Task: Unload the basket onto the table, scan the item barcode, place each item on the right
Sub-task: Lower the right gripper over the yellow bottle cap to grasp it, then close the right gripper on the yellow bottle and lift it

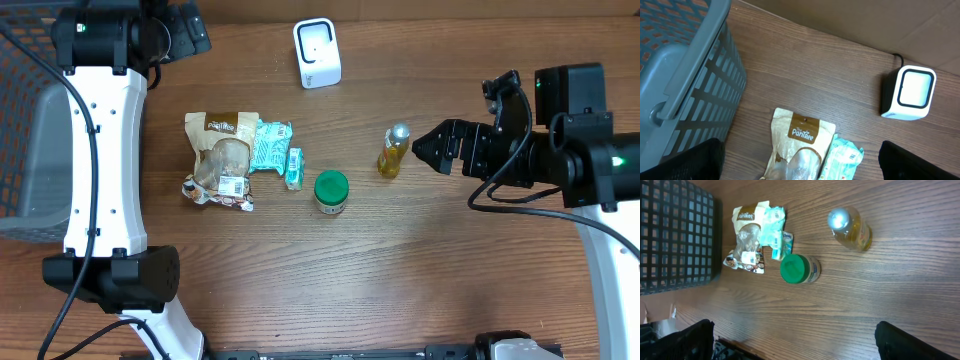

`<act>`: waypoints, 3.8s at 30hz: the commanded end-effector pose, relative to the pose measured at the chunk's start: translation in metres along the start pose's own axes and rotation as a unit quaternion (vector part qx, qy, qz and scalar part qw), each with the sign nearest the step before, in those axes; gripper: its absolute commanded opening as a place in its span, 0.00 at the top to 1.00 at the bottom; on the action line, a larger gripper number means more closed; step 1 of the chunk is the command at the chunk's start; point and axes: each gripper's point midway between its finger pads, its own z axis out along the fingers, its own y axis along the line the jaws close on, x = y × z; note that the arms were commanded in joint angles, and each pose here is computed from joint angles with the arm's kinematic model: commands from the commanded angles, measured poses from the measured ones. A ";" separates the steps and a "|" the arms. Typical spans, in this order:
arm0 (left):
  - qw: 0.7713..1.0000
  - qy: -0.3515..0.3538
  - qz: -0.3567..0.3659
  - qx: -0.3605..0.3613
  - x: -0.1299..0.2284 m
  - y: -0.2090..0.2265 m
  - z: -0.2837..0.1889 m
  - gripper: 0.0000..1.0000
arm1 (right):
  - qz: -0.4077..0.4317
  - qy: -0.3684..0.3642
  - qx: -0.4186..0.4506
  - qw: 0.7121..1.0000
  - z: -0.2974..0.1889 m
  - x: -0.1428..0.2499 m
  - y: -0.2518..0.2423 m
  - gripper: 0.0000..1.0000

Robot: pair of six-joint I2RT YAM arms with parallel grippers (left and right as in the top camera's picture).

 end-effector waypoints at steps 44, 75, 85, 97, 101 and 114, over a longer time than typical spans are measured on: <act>1.000 -0.012 -0.003 0.003 -0.006 -0.001 -0.008 0.00 | -0.115 -0.023 0.177 0.977 0.128 -0.043 -0.026 0.00; 1.000 -0.012 -0.003 0.003 -0.006 -0.001 -0.008 0.00 | -0.118 0.055 0.237 0.963 0.207 -0.033 -0.077 0.18; 1.000 -0.012 -0.003 0.003 -0.006 -0.001 -0.008 0.01 | -0.119 0.048 0.234 0.964 0.208 -0.036 -0.076 0.00; 1.000 -0.012 -0.003 0.003 -0.006 -0.001 -0.008 0.00 | -0.118 0.050 0.235 0.963 0.207 -0.035 -0.077 0.19; 1.000 -0.012 -0.003 0.003 -0.006 -0.001 -0.008 0.00 | -0.118 0.052 0.236 0.963 0.207 -0.034 -0.077 0.20; 1.000 -0.012 -0.003 0.003 -0.006 -0.001 -0.008 0.00 | -0.119 0.044 0.234 0.964 0.208 -0.038 -0.076 0.14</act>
